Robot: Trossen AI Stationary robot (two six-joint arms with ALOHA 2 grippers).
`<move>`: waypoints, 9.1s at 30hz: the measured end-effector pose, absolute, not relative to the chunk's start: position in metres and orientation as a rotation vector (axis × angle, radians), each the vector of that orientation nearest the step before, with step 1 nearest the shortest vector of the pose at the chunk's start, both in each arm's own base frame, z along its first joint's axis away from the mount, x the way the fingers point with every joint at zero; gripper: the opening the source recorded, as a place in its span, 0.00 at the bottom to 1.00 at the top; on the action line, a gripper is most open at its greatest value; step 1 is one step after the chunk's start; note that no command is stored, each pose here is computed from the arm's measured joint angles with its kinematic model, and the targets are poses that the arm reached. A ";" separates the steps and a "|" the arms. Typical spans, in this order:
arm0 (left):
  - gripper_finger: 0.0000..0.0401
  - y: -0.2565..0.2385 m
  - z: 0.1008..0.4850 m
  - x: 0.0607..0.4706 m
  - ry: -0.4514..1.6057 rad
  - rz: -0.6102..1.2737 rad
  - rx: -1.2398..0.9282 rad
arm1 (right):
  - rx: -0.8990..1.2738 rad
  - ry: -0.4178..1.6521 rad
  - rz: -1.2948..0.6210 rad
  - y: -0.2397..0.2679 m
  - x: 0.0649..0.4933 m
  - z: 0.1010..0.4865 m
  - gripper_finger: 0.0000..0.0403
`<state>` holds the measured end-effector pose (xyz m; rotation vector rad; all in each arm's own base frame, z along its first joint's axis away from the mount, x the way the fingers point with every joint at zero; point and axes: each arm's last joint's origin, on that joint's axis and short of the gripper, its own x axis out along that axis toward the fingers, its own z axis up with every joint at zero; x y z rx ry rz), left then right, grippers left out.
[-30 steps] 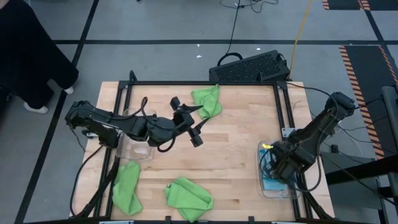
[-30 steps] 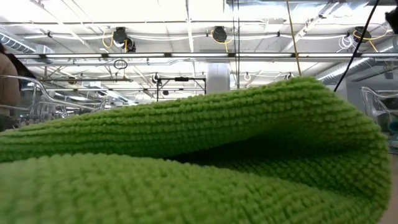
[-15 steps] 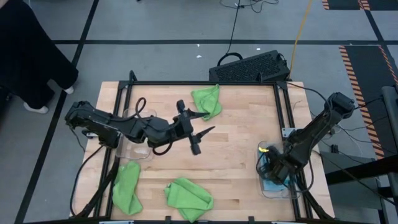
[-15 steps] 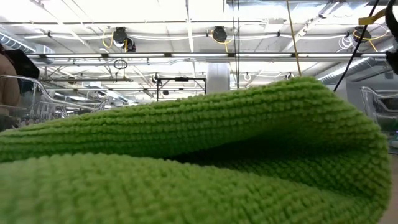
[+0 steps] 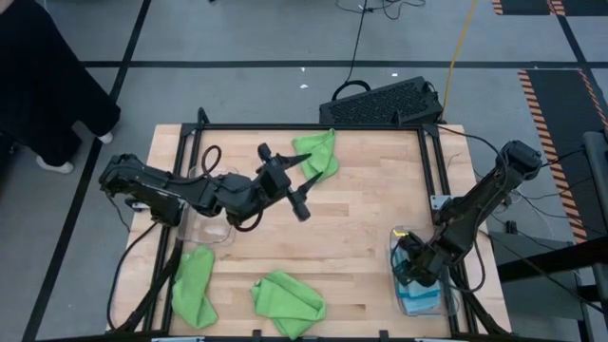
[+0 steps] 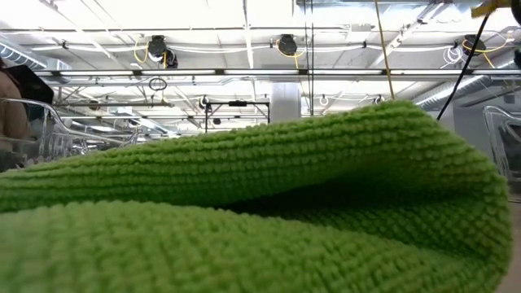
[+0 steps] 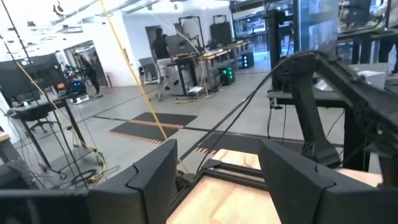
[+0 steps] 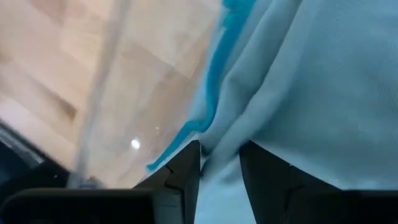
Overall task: Sort microfiber towel by color & place in baskets
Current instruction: Put the folded blue microfiber towel into the right transparent bin, then fold the top green microfiber towel
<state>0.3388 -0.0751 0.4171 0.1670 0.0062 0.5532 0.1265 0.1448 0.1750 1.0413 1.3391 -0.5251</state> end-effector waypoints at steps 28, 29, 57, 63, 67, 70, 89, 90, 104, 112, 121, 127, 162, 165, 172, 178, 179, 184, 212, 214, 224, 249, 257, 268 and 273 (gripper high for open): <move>0.57 -0.064 0.428 0.333 0.204 0.547 0.306 | 1.130 1.329 -0.568 0.145 0.127 0.164 0.19; 0.57 -0.065 0.427 0.333 0.207 0.545 0.309 | 1.135 1.315 -0.563 0.145 0.127 0.161 0.19; 0.57 -0.024 0.423 0.214 0.611 0.689 -0.055 | 1.342 1.089 -0.711 0.147 0.161 0.310 0.09; 0.57 -0.028 0.417 0.217 0.660 0.642 -0.070 | 1.214 0.741 -0.627 0.129 0.199 0.325 0.09; 0.57 -0.032 0.417 0.214 0.673 0.615 -0.118 | 1.083 0.655 -0.515 0.120 0.238 0.322 0.09; 0.57 -0.037 0.416 0.201 0.680 0.650 -0.162 | 0.993 0.564 -0.429 0.111 0.269 0.320 0.08; 0.57 -0.051 0.430 0.149 0.501 0.695 -0.325 | 0.412 0.509 -0.301 0.025 0.358 0.335 0.00; 0.57 -0.050 0.431 0.151 0.492 0.699 -0.328 | 0.401 0.538 -0.286 0.019 0.363 0.331 0.00; 0.57 0.012 0.448 0.210 0.281 0.963 -0.218 | 0.035 0.776 -0.410 -0.055 0.378 0.268 0.24; 0.57 0.053 0.431 0.255 0.385 0.963 -0.120 | 0.165 0.804 -0.565 -0.080 0.366 0.227 0.38; 0.57 0.083 0.412 0.280 0.551 0.635 -0.078 | 0.414 0.669 -0.644 -0.070 0.358 0.198 0.38; 0.57 0.093 0.398 0.285 0.706 0.579 0.095 | 0.512 0.646 -0.659 -0.071 0.358 0.196 0.34; 0.57 0.147 0.390 0.261 0.775 0.373 0.025 | 0.812 0.943 -0.946 -0.117 0.375 0.184 0.32; 0.57 0.147 0.390 0.261 0.772 0.381 0.009 | 0.785 0.938 -0.972 -0.118 0.371 0.190 0.32; 0.57 0.145 0.390 0.262 0.764 0.385 -0.020 | 0.815 0.961 -0.929 -0.121 0.374 0.183 0.32; 0.57 0.140 0.390 0.265 0.758 0.382 -0.046 | 0.804 0.963 -0.919 -0.118 0.373 0.179 0.32; 0.57 0.139 0.390 0.265 0.757 0.378 -0.045 | 0.794 0.978 -0.920 -0.117 0.371 0.176 0.32; 0.57 0.129 0.390 0.271 0.763 0.327 0.003 | 0.797 0.993 -0.874 -0.111 0.369 0.164 0.32; 0.57 0.088 0.330 0.290 0.853 0.311 -0.233 | 0.791 0.885 -0.800 -0.092 0.358 0.160 0.00; 0.57 0.087 0.314 0.293 0.846 0.333 -0.277 | 0.771 0.846 -0.804 -0.094 0.354 0.174 0.00; 0.57 0.076 0.294 0.300 0.796 0.306 -0.330 | 0.771 0.784 -0.769 -0.110 0.340 0.205 0.00; 0.57 0.077 0.191 0.366 0.889 0.377 -0.439 | 0.801 0.763 -0.760 -0.099 0.316 0.212 0.06; 0.57 0.073 0.210 0.358 0.869 0.372 -0.449 | 0.831 0.779 -0.711 -0.101 0.317 0.165 0.39; 0.57 0.071 0.255 0.325 0.848 0.493 -0.334 | 0.733 0.866 -0.815 -0.105 0.347 0.128 0.42; 0.57 0.072 0.260 0.322 0.823 0.511 -0.324 | 0.729 0.883 -0.822 -0.105 0.343 0.125 0.33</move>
